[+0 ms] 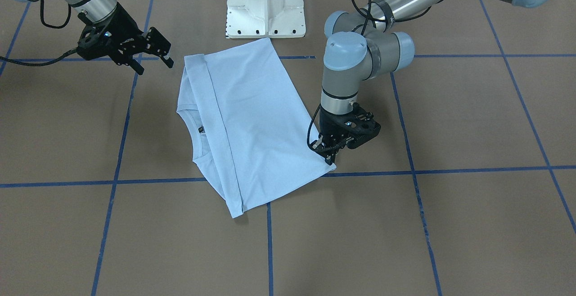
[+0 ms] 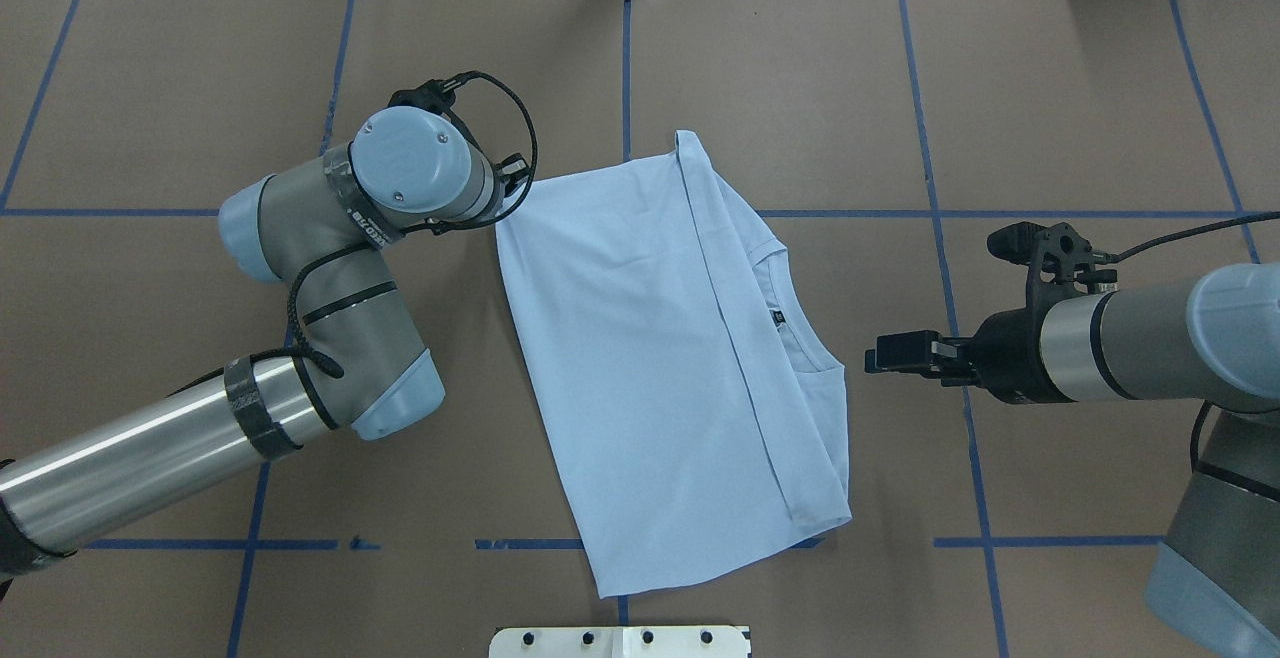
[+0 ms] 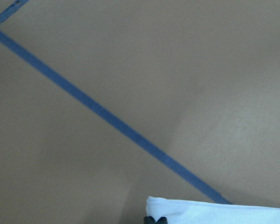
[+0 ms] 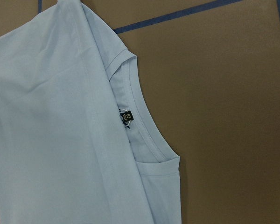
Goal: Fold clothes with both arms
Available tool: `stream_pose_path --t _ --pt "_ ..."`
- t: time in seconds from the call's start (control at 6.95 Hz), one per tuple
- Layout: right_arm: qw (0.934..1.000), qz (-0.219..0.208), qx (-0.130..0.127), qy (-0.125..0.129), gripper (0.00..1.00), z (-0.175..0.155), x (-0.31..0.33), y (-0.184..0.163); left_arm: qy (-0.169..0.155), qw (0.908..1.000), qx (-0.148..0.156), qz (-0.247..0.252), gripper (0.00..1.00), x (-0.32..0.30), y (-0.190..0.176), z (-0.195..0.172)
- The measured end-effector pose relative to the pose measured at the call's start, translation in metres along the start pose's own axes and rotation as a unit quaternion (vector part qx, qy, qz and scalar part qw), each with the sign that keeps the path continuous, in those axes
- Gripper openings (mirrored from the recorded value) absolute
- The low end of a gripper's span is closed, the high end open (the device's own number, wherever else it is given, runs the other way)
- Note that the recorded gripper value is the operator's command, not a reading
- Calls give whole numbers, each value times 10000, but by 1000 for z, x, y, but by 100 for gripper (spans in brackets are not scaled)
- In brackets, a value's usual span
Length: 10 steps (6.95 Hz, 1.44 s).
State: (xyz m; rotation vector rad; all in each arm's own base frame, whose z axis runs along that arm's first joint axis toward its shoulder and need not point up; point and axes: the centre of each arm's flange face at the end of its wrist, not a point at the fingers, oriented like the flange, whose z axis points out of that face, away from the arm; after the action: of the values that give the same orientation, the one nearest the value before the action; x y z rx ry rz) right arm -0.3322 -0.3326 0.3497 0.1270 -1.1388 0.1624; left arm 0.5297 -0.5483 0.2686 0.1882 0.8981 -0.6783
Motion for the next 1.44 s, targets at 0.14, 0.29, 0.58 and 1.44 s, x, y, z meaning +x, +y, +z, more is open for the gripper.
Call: stream_pose_path --t 0.14,0.29,0.58,1.44 --pt "10000 -1 23 1 100 1 -1 -1 222 9994 146 212 0 18 -15 22" --pt "10000 -6 37 -7 100 2 -2 -2 423 9981 293 338 0 34 -26 41" --pt "10000 -28 69 -63 100 2 -9 -3 700 9941 603 569 0 43 -50 67" --pt "9996 -77 199 -157 100 16 -29 -12 906 9864 1044 888 22 51 -84 71"
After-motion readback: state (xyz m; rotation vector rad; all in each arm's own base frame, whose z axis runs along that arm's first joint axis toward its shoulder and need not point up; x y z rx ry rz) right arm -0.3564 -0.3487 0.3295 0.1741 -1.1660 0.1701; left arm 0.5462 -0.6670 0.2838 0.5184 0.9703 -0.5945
